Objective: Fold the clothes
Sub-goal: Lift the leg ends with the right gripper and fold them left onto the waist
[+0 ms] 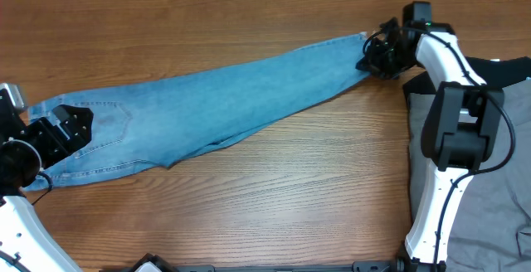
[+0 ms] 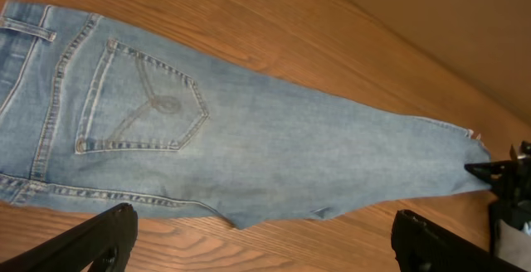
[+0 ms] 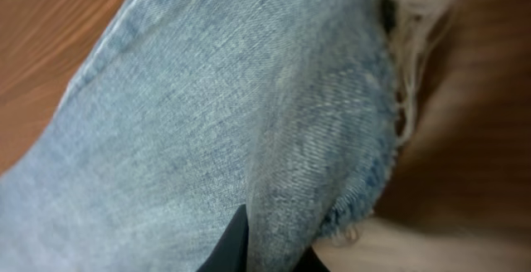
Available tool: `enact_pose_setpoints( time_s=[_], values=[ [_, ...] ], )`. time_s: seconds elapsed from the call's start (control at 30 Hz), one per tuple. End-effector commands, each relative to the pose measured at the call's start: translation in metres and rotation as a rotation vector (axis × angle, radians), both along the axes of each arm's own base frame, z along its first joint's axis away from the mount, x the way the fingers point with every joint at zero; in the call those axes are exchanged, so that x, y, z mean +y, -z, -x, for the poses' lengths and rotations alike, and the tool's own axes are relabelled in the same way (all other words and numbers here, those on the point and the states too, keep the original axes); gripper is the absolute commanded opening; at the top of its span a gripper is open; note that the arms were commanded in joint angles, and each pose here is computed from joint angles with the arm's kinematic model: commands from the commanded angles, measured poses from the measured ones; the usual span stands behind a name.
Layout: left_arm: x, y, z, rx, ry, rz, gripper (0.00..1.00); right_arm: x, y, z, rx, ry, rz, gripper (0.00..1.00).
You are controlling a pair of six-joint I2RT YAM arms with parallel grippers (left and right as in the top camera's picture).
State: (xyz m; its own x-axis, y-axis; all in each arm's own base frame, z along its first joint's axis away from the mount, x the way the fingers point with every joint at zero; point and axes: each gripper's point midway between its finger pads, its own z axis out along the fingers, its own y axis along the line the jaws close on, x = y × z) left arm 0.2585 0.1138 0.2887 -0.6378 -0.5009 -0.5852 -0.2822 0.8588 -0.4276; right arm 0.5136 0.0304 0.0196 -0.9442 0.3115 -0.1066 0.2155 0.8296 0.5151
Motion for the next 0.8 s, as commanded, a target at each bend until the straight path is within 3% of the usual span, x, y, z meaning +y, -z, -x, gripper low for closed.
enact_pose_setpoints(
  time_s=[0.0,0.2,0.33,0.53,0.77],
  values=[
    [-0.004,-0.005,-0.002,-0.007,0.015,-0.015,1.0,-0.044,-0.069,-0.011,-0.115,0.071,0.114,0.04],
    [-0.004,-0.005,-0.002,-0.008,0.013,-0.011,1.0,-0.081,-0.169,0.009,-0.257,0.153,0.288,0.04],
    [-0.006,-0.006,-0.002,-0.013,0.016,-0.001,1.0,-0.043,-0.223,0.026,-0.376,0.047,0.315,0.04],
    [-0.006,-0.006,-0.002,-0.013,0.009,0.006,1.0,0.044,-0.214,0.047,-0.339,-0.16,0.295,0.04],
    [-0.007,-0.007,-0.002,-0.014,0.004,0.02,1.0,0.17,-0.22,0.072,-0.431,-0.409,0.254,0.04]
  ],
)
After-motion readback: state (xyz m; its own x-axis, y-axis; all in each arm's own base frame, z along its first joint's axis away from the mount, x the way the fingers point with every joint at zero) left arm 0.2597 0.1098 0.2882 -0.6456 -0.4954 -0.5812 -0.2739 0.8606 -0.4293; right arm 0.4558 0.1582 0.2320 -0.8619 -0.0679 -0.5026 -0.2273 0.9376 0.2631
